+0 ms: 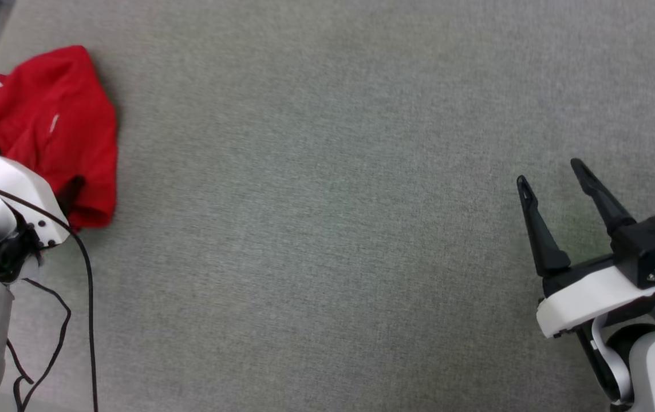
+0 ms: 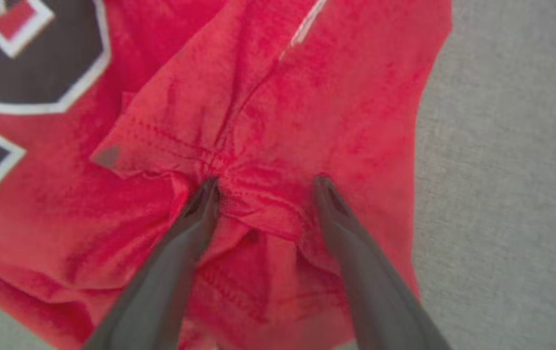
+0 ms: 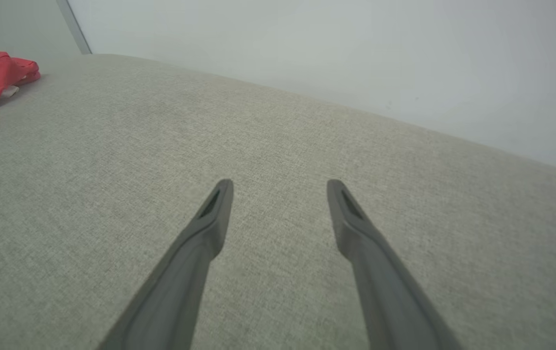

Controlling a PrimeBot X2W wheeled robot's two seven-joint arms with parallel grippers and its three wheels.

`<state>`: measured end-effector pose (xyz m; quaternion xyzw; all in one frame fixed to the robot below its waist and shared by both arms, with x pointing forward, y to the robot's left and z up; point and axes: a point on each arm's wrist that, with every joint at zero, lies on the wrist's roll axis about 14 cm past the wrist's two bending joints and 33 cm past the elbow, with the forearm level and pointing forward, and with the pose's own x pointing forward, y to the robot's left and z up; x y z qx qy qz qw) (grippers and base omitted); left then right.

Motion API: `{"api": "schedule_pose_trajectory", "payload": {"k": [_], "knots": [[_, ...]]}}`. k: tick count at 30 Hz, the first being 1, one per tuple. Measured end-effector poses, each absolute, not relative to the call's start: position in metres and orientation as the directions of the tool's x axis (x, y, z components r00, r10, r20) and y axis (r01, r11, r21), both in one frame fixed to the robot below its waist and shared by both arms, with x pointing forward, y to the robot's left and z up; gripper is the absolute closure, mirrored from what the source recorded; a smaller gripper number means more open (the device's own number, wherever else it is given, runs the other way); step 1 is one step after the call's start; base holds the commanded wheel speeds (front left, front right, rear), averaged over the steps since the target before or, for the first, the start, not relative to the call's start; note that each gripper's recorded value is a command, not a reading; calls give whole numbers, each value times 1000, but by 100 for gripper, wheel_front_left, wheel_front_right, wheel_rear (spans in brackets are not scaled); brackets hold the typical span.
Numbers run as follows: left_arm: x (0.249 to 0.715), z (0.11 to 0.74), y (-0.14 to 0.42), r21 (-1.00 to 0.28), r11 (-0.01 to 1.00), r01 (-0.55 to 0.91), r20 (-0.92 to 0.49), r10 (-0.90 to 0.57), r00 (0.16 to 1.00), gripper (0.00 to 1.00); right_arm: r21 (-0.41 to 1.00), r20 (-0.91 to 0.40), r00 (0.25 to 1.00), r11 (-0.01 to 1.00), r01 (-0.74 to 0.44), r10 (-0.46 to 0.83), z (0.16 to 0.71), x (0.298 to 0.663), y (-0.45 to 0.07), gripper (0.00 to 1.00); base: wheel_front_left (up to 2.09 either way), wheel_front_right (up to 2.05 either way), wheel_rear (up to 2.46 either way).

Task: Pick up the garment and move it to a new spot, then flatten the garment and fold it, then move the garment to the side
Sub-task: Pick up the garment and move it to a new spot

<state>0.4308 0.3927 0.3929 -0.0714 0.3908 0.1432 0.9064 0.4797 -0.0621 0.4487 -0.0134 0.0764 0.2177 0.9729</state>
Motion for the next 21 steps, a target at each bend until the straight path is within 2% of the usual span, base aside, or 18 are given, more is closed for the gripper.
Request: {"api": "schedule_pose_trajectory", "payload": {"k": [5,6,7,8,14,15,21], "knots": [[427,353,385,-42,940,-340,-816,164,554,2,12,-198,896,915,-403,397,428,485,-74,0,0,0,0],[428,349,385,-47,936,-348,-825,160,543,39,12,-203,897,917,-398,392,426,486,-76,0,0,0,0],[428,346,385,-53,933,-356,-830,157,535,66,11,-209,898,919,-394,387,424,486,-78,0,0,0,0],[428,345,385,-54,931,-360,-833,157,531,100,10,-215,898,921,-390,383,422,486,-80,0,0,0,0],[425,352,399,-18,920,-391,-781,231,581,100,8,-202,898,918,-397,390,429,488,-77,0,0,0,0],[429,369,410,14,914,-406,-703,298,646,100,9,-183,900,916,-402,397,437,486,-73,0,0,0,0],[444,445,441,65,903,-425,-430,410,805,100,25,-117,905,912,-409,409,462,480,-62,0,0,0,0]]}}
